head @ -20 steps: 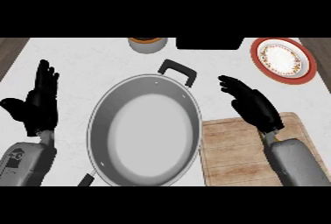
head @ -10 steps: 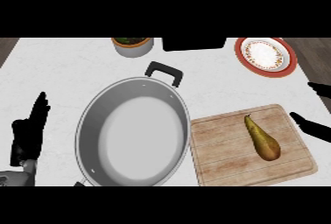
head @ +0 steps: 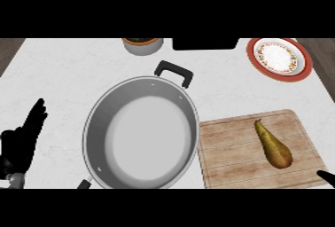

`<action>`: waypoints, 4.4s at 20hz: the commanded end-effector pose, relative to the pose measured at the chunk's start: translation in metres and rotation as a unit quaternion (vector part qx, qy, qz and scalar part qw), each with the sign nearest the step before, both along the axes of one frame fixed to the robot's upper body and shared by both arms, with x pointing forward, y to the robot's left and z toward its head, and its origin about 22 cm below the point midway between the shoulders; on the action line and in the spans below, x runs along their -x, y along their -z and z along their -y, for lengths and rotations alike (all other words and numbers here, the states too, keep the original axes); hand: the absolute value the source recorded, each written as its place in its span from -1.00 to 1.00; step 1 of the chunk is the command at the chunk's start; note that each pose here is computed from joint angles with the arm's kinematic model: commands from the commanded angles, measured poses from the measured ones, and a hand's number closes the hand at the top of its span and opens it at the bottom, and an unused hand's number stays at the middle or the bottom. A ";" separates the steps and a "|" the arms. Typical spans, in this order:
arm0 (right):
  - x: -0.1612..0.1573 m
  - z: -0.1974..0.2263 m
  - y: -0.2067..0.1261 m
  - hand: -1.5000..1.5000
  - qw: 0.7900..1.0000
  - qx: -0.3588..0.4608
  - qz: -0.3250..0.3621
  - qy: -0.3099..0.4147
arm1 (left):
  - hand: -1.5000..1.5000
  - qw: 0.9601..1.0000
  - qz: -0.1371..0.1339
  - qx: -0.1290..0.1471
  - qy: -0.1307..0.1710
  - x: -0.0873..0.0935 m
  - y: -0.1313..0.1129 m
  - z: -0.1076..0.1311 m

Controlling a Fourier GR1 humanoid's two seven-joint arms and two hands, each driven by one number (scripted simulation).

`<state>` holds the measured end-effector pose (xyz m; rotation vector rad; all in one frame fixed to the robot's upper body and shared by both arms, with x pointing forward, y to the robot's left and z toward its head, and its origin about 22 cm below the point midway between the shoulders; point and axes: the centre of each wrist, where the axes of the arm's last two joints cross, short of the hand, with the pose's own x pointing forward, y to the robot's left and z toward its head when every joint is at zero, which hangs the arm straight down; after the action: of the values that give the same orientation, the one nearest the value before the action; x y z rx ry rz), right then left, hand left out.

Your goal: Pick the pear from the cutting board and place it in the pot

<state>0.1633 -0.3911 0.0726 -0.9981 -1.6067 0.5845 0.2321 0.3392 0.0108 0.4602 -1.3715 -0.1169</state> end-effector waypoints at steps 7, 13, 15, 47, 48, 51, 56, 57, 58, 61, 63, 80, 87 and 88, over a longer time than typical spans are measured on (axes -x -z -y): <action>-0.013 -0.060 -0.057 -1.00 0.980 0.085 -0.178 0.002 | 0.00 1.000 0.000 -0.001 0.023 -0.005 -0.009 0.009; -0.031 -0.075 -0.059 -1.00 0.927 0.151 -0.342 0.021 | 0.00 0.999 0.002 0.005 0.033 -0.003 -0.008 0.006; -0.042 -0.082 -0.067 -1.00 0.917 0.152 -0.369 0.020 | 0.00 1.000 0.004 0.000 0.025 -0.006 -0.012 0.007; -0.116 -0.129 0.004 -1.00 0.857 0.198 -0.473 0.046 | 0.00 1.000 -0.003 0.005 0.018 -0.005 -0.012 0.009; -0.119 -0.141 0.007 -1.00 0.859 0.200 -0.469 0.051 | 0.00 1.000 0.001 0.005 0.022 0.011 -0.014 0.023; -0.113 -0.129 0.044 -1.00 0.858 0.198 -0.472 0.049 | 0.00 1.000 0.001 0.006 0.017 0.008 -0.016 0.005; -0.106 -0.123 0.039 -1.00 0.857 0.195 -0.476 0.040 | 0.00 1.000 0.002 0.003 0.021 -0.008 0.000 0.002; -0.117 -0.116 0.028 -1.00 0.853 0.191 -0.485 0.032 | 0.00 1.000 -0.005 0.004 0.018 0.013 0.000 0.013; -0.116 -0.119 0.039 1.00 0.844 0.216 -0.490 0.028 | 0.00 1.000 0.000 0.002 0.021 -0.006 -0.010 0.008; -0.143 -0.129 0.045 1.00 0.856 0.220 -0.468 0.002 | 0.00 1.000 -0.002 0.003 0.021 0.011 0.003 -0.002; -0.126 -0.124 0.025 1.00 0.859 0.220 -0.463 -0.003 | 0.00 1.000 0.004 0.000 0.016 0.011 -0.002 -0.003; -0.045 -0.366 0.015 1.00 0.905 0.210 -0.337 -0.155 | 0.00 0.998 0.004 0.004 0.066 -0.018 -0.012 0.028; -0.023 -0.399 -0.026 1.00 0.956 0.223 -0.171 -0.083 | 0.00 0.998 -0.004 -0.008 0.059 -0.013 -0.011 0.005; -0.024 -0.401 -0.033 1.00 0.962 0.225 -0.140 -0.068 | 0.00 0.999 -0.011 -0.011 0.052 -0.014 -0.012 0.001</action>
<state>0.2081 -0.0167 0.0801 -0.9515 -1.1948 1.2891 0.2364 0.3587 0.0248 0.4702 -1.3503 -0.2289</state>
